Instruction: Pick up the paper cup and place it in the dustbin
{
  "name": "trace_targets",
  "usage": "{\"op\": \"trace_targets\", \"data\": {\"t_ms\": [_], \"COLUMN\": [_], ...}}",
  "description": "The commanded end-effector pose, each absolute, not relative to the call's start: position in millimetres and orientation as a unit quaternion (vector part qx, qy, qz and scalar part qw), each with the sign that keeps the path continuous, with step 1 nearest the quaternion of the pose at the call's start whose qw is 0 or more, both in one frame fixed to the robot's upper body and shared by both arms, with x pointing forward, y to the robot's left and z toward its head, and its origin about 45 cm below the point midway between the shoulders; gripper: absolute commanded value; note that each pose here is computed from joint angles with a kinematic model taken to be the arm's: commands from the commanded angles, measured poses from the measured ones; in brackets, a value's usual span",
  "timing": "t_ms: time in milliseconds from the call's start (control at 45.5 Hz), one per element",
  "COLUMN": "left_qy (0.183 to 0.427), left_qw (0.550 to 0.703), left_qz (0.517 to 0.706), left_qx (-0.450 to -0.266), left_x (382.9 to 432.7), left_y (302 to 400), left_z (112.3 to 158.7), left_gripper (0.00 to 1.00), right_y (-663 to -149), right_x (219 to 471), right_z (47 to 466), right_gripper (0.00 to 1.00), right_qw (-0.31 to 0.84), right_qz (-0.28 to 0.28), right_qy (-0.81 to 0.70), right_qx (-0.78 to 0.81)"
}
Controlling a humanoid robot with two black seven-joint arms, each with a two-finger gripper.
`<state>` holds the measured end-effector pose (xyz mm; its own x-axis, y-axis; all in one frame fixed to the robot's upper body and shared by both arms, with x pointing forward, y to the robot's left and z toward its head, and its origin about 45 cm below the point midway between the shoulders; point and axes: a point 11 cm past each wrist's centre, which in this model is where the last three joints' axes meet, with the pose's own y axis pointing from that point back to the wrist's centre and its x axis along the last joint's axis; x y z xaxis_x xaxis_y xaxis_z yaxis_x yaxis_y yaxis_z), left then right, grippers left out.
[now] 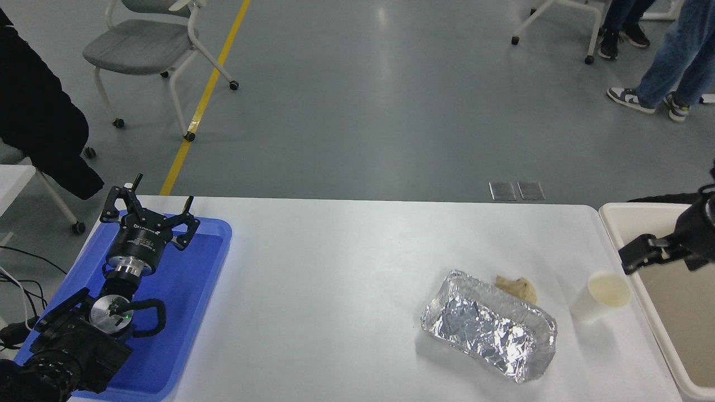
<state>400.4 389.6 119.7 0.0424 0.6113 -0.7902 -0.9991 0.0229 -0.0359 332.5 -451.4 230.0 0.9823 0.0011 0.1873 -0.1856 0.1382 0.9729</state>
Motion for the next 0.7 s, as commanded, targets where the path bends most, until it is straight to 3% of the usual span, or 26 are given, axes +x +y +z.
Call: {"op": "trace_targets", "data": {"t_ms": [0,505,681], "left_qy": [0.303,0.303,0.304], "left_qw": [0.647,0.647,0.648], "left_qz": [0.622,0.622,0.621], "left_qx": [-0.32,-0.319,-0.319], "left_x": [400.5,400.7,401.1], "left_y": [389.7,390.2,389.3], "left_z": [119.9,120.1,120.4], "left_gripper": [1.0,1.0,1.0], "right_y": [-480,-484,-480], "right_x": [325,325,320], "right_z": [185,147,135], "right_gripper": [1.0,1.0,0.95], "right_qw": [0.753,0.757,0.751], "right_qz": [0.056,0.082,0.08], "right_qy": [-0.113,-0.138,-0.144], "right_qx": [0.646,0.634,0.639]}}
